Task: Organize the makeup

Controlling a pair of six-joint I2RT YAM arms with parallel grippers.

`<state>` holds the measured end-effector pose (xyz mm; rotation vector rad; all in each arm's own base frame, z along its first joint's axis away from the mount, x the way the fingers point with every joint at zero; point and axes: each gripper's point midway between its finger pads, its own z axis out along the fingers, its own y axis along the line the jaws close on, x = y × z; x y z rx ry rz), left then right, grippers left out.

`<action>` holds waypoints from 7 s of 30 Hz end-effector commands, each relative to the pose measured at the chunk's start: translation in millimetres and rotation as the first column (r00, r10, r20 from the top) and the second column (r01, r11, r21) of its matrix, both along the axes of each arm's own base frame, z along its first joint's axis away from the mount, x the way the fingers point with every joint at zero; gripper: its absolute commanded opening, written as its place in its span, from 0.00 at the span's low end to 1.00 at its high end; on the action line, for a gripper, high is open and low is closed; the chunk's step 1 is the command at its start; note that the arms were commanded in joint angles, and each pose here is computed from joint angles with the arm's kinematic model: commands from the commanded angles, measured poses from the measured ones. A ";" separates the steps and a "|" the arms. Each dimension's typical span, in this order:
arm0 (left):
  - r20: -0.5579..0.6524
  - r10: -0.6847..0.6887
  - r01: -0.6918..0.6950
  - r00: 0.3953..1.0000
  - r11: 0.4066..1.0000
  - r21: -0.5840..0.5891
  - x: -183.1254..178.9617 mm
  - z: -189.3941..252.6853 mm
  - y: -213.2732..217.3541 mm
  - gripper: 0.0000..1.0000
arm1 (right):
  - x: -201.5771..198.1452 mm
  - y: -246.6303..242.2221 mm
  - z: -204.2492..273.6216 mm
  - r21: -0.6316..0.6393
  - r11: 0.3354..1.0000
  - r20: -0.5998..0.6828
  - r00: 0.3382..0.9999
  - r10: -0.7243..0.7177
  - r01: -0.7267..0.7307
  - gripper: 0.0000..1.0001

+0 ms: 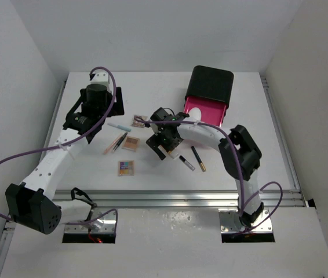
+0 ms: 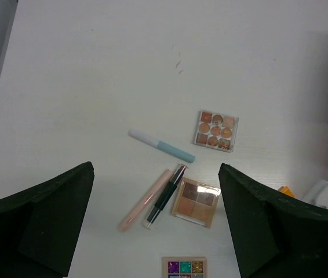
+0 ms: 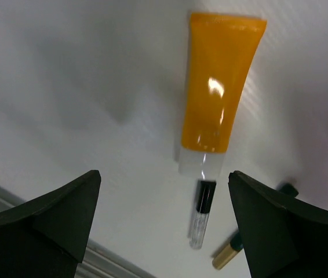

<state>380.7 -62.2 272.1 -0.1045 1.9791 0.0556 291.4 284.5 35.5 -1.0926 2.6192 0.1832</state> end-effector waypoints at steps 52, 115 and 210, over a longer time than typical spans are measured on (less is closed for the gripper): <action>-0.023 -0.115 0.109 0.993 0.979 -0.175 30.1 -31.5 -6.4 0.97 | 102.1 -168.3 122.3 0.306 0.477 0.216 0.428 -0.877 0.824 0.08; -0.014 -0.122 0.116 0.992 0.966 -0.229 18.6 -49.2 -11.5 0.97 | 66.1 -111.5 46.7 0.293 0.479 0.202 0.436 -0.877 0.828 0.50; -0.033 -0.086 0.078 0.996 0.976 -0.204 23.5 -54.3 8.4 0.97 | 192.7 -170.9 107.8 0.480 0.501 0.353 0.365 -0.862 0.720 0.56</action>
